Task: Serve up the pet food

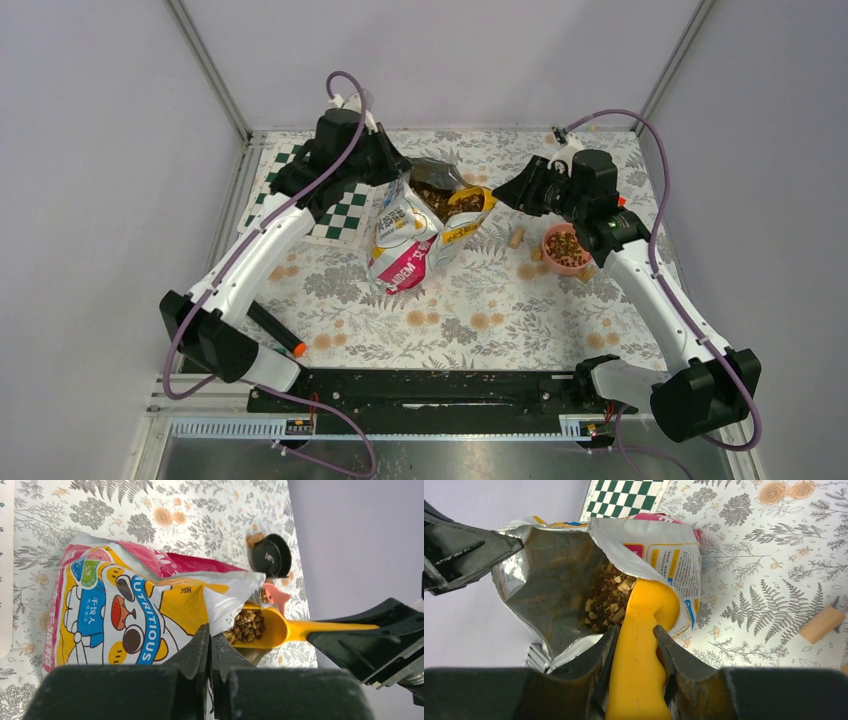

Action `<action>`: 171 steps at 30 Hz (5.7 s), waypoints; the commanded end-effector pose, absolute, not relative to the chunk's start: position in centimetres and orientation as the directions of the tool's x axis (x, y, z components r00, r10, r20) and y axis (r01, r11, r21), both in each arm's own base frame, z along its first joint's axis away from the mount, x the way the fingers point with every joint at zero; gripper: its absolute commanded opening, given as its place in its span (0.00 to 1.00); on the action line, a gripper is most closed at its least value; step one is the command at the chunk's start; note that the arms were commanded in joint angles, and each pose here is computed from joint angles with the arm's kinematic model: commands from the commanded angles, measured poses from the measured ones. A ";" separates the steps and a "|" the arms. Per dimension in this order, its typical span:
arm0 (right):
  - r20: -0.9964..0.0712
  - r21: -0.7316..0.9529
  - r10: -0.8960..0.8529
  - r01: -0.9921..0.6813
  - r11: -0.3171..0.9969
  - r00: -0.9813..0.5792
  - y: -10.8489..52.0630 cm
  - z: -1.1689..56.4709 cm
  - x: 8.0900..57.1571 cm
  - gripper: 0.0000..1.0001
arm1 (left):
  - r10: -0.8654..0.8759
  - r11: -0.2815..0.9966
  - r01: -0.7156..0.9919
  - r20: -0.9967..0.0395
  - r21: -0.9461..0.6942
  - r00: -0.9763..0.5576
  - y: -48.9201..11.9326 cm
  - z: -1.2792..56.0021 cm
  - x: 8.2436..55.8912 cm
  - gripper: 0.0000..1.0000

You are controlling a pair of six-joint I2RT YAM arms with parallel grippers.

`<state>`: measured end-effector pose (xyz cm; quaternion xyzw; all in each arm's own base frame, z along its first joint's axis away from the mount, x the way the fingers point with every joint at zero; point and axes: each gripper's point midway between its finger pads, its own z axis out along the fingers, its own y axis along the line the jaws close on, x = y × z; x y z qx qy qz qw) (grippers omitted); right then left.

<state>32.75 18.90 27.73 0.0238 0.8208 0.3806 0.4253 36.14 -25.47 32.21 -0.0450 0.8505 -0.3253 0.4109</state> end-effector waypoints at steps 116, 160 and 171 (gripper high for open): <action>-0.480 0.834 0.849 0.416 0.364 0.220 -12.8 22.0 34.8 0.00 | -0.335 0.719 0.268 -0.658 -0.642 -0.675 -18.2 28.4 32.0 0.00; -0.766 0.582 0.618 0.220 0.783 -0.176 -2.2 31.5 36.8 0.00 | -0.366 0.662 0.325 -0.669 -0.676 -0.647 -19.0 32.8 32.0 0.00; -0.628 0.757 0.652 -0.529 0.384 -0.425 15.1 41.2 30.7 0.00 | -0.368 0.643 0.394 -0.716 -0.657 -0.593 -19.5 37.4 32.4 0.00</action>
